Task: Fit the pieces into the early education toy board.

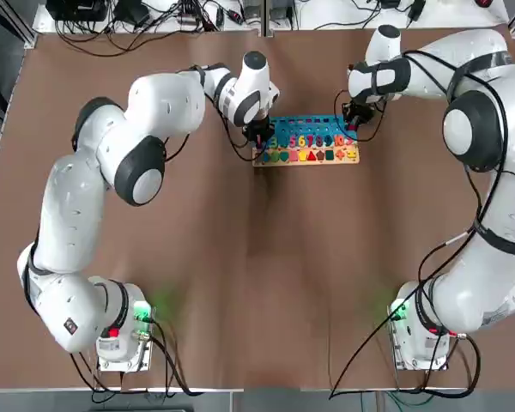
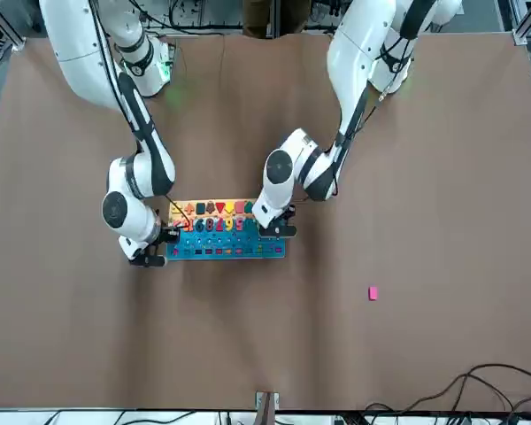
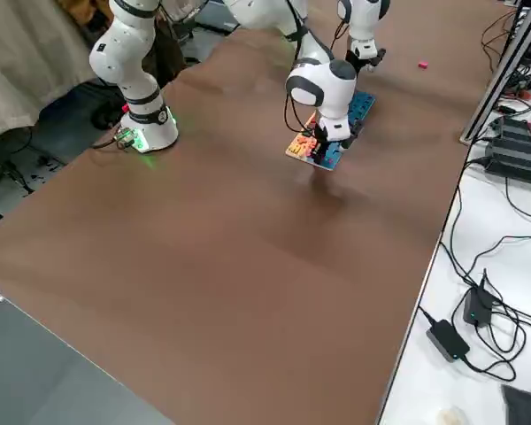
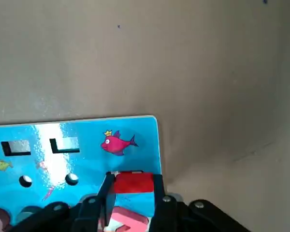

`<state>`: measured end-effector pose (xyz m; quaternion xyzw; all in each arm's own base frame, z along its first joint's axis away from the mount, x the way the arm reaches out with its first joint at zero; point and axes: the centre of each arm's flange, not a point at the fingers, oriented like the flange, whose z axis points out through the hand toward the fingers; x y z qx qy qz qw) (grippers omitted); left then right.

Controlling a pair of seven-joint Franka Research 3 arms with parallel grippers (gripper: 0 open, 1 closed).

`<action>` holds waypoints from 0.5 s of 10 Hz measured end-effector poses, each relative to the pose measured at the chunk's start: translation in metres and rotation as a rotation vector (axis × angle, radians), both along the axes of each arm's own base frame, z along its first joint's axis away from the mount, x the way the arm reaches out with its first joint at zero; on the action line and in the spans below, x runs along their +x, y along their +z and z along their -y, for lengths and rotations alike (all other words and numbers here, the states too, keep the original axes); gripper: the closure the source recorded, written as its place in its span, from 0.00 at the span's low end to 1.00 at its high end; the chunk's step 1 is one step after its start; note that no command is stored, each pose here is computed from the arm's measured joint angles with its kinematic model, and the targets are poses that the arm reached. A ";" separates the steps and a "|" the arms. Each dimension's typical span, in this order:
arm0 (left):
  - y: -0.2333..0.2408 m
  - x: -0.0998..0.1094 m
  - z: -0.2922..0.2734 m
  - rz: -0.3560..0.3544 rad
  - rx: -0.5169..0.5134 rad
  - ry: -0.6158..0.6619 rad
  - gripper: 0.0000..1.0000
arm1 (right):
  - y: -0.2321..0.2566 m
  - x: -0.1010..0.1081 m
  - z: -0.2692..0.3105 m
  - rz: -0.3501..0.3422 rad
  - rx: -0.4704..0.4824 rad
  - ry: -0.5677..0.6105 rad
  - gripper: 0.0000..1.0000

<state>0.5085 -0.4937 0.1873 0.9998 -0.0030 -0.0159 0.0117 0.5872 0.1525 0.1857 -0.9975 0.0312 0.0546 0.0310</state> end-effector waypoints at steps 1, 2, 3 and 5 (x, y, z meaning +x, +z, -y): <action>0.000 0.000 0.000 0.000 0.000 0.000 0.86 | 0.000 0.000 -0.002 0.000 -0.001 -0.006 0.64; 0.000 0.000 0.000 0.000 0.000 0.000 0.86 | 0.000 0.000 -0.004 0.000 -0.001 -0.008 0.64; 0.000 0.000 0.000 0.000 0.001 0.000 0.86 | 0.000 0.000 -0.006 0.001 -0.001 -0.009 0.64; 0.000 0.000 0.000 -0.001 0.001 0.001 0.86 | -0.002 0.001 -0.009 0.001 -0.001 -0.008 0.64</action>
